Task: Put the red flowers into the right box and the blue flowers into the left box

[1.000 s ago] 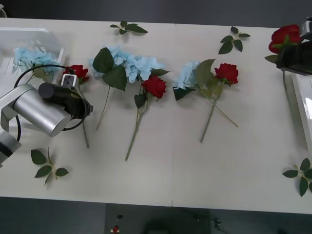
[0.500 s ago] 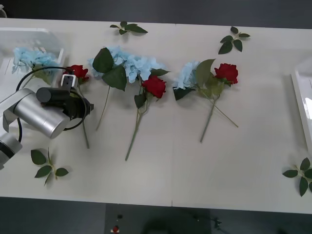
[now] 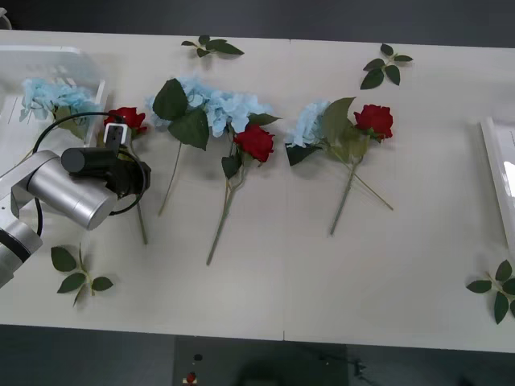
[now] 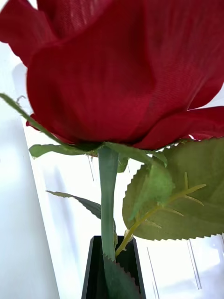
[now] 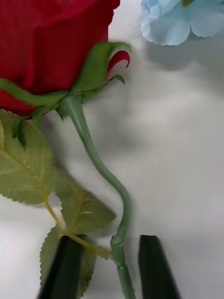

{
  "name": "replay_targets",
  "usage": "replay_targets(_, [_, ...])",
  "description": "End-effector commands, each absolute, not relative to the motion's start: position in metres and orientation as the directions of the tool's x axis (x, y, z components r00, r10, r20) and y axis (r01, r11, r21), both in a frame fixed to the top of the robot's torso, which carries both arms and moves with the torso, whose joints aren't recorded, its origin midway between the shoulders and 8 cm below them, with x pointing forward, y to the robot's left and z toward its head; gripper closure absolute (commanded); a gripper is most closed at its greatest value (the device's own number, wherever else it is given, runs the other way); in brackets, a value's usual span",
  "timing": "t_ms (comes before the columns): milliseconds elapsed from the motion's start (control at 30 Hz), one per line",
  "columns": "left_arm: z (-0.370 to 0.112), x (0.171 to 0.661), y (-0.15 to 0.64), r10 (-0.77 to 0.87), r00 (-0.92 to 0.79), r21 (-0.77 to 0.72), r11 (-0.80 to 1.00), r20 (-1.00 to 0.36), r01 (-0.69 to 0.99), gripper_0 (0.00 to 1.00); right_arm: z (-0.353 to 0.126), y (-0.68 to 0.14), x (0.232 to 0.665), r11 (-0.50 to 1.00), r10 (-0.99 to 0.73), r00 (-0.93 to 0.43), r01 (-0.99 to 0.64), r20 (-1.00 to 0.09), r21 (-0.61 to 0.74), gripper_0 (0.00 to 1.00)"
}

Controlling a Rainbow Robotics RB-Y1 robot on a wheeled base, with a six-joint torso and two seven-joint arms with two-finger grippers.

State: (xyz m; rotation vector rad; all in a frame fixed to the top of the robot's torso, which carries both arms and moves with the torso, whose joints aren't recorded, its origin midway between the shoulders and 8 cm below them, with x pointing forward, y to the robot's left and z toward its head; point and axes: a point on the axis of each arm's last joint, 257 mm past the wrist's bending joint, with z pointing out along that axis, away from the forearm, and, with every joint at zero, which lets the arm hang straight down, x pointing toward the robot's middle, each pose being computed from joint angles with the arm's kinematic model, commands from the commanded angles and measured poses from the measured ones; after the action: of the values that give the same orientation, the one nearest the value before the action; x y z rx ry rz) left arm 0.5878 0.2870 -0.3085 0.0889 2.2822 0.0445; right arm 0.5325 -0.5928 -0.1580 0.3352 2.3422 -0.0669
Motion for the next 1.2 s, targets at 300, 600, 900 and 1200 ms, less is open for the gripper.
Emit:
replay_targets(300, [-0.204,0.603,0.257,0.131,-0.424,0.064,0.984,-0.896,0.169,1.0,-0.123,-0.606,0.542,0.969,0.17,-0.637,0.249,-0.752,0.009,1.0])
replay_targets(600, [-0.13,0.561,0.285,0.127,-0.256,0.092,0.985,-0.958,0.147,1.0,-0.123,-0.605,0.542,0.966,0.186,-0.633,0.256,-0.751,0.023,0.81])
replay_targets(900, [-0.078,0.527,0.232,0.013,-0.075,-0.011,0.95,-0.997,0.312,1.0,-0.122,-0.605,0.543,0.965,0.193,-0.628,0.261,-0.754,0.03,0.0])
replay_targets(1200, [-0.035,0.5,0.148,-0.068,0.078,-0.018,0.855,-0.995,0.518,1.0,-0.12,-0.586,0.548,0.964,0.245,-0.612,0.235,-0.752,0.123,0.0])
